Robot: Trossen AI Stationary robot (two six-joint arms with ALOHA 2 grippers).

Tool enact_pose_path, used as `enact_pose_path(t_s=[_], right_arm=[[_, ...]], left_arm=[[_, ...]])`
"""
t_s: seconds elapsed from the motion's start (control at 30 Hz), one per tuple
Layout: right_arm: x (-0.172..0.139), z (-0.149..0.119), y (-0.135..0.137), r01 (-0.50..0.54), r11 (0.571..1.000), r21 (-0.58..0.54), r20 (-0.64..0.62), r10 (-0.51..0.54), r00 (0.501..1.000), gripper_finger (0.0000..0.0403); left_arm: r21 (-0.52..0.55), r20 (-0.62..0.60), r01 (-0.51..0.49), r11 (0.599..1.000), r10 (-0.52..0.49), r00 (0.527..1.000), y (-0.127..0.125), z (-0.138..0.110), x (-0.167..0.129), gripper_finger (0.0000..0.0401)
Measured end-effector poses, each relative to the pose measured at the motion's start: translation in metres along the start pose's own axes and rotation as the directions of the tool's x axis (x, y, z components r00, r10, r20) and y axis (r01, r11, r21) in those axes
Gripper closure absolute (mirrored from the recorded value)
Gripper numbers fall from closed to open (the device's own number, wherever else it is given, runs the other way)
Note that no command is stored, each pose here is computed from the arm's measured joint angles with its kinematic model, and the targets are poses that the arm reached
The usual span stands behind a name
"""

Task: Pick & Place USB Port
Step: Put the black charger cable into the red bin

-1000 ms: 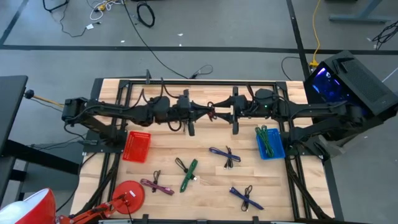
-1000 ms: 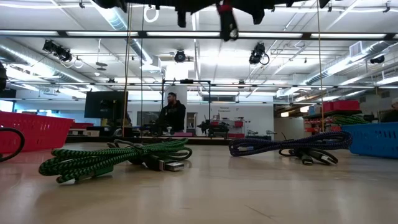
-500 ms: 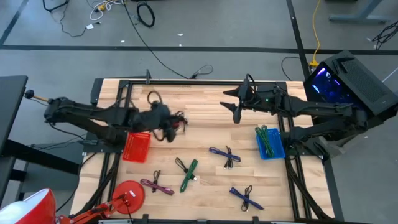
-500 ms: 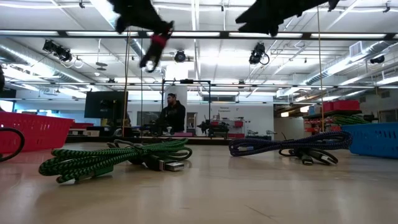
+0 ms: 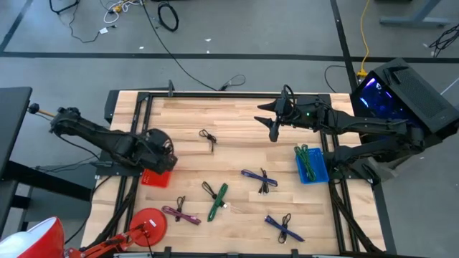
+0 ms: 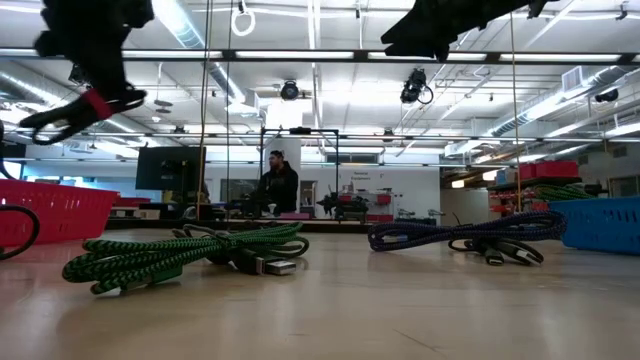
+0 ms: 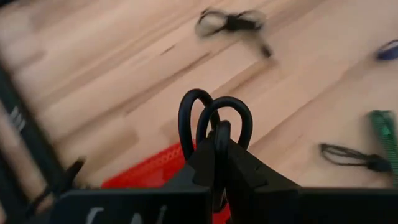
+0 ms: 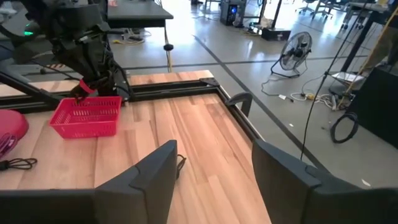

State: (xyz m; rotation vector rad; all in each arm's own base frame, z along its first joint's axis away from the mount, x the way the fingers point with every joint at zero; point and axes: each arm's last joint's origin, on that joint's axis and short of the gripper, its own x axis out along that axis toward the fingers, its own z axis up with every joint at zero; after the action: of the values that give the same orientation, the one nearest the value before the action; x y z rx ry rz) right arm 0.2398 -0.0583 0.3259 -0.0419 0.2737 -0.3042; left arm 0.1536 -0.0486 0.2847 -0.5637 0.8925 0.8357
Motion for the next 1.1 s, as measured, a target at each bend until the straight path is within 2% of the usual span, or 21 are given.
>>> enact_pose_path(t_s=[0.1, 0.23, 0.57, 0.83, 1.1], right_arm=[[0.000, 0.000, 0.000, 0.000, 1.000, 0.000, -0.001, 0.000, 1.000, 0.0195], [0.000, -0.001, 0.000, 0.000, 1.000, -0.001, -0.005, 0.000, 1.000, 0.0195], [0.000, -0.002, 0.001, -0.043, 0.999, -0.002, -0.013, 0.043, 0.999, 0.0195], [0.000, -0.002, 0.001, -0.044, 0.999, -0.002, -0.013, 0.044, 0.999, 0.0195], [0.000, -0.002, 0.001, -0.048, 0.999, -0.001, -0.012, 0.048, 0.999, 0.0195]], left_arm=[[-0.064, -0.052, -0.050, 0.997, 0.047, 0.998, 0.006, -0.006, -0.002, 0.0385], [-0.126, -0.095, -0.069, 0.990, 0.057, 0.994, 0.007, -0.011, -0.004, 0.0385], [-0.160, -0.220, -0.210, 0.965, 0.172, 0.960, 0.011, -0.042, 0.026, 0.0385], [-0.210, -0.222, -0.167, 0.963, 0.119, 0.968, 0.010, -0.055, 0.048, 0.0384], [-0.185, -0.242, -0.208, 0.961, 0.160, 0.957, 0.016, -0.061, 0.055, 0.0326]])
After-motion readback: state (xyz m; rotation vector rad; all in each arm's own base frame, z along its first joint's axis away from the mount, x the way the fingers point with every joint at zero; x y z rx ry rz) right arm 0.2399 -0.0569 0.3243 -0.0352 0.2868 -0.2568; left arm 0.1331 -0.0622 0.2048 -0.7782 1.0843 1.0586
